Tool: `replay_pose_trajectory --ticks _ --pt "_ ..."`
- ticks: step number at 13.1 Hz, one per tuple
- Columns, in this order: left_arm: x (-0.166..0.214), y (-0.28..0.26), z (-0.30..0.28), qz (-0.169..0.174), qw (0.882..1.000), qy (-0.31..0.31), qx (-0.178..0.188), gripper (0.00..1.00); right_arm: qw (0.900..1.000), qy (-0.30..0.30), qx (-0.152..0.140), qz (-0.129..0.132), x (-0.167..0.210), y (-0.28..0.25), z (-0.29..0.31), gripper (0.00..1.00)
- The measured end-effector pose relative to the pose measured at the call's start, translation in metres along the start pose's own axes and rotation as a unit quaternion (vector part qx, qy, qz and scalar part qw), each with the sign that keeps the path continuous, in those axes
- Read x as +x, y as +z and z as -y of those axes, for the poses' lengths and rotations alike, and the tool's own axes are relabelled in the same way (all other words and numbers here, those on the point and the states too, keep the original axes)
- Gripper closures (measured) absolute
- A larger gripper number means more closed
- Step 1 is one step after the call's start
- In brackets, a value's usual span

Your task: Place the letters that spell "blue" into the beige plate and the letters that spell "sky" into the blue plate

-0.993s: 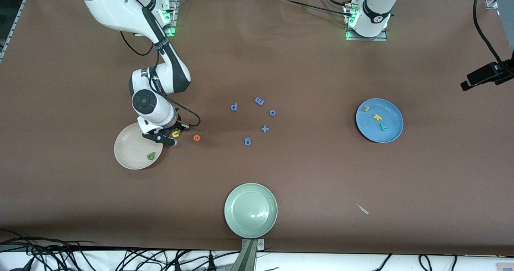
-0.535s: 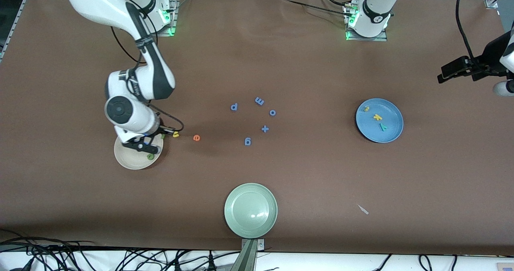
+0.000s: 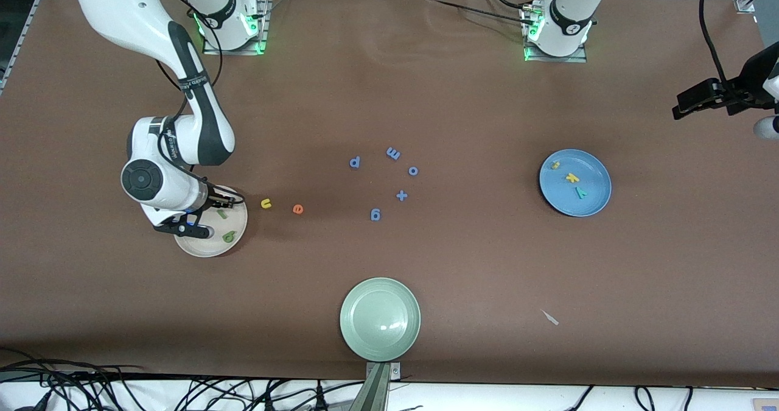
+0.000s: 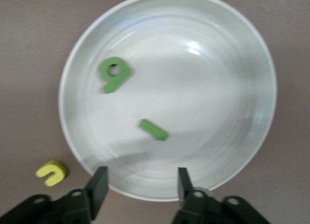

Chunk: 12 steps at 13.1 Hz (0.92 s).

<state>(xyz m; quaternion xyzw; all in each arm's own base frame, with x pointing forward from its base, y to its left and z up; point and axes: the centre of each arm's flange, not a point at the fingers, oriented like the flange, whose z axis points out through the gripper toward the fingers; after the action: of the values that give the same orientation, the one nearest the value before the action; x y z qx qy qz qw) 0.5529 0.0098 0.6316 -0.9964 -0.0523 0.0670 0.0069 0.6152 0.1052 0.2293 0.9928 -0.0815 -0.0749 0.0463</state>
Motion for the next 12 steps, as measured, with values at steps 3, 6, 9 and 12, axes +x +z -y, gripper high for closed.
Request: replay_pose_trajectory --ticks 3,6,9,12 --pt "-0.007 -0.007 0.002 -0.002 1.000 -0.002 0.001 0.00 0.999 0.037 0.014 -0.002 -0.022 -0.002 0.060 0.20" --pt "-0.007 -0.007 0.009 -0.001 1.000 -0.008 0.001 0.00 0.999 0.044 0.015 -0.009 -0.039 0.005 0.097 0.20" --pt "-0.007 -0.007 0.010 -0.001 1.000 -0.008 0.001 0.00 0.999 0.048 0.013 -0.013 -0.037 0.024 0.093 0.21" --pt "-0.008 -0.007 0.010 0.000 1.000 -0.008 0.001 0.00 0.998 0.050 0.017 -0.025 -0.042 0.043 0.088 0.25"
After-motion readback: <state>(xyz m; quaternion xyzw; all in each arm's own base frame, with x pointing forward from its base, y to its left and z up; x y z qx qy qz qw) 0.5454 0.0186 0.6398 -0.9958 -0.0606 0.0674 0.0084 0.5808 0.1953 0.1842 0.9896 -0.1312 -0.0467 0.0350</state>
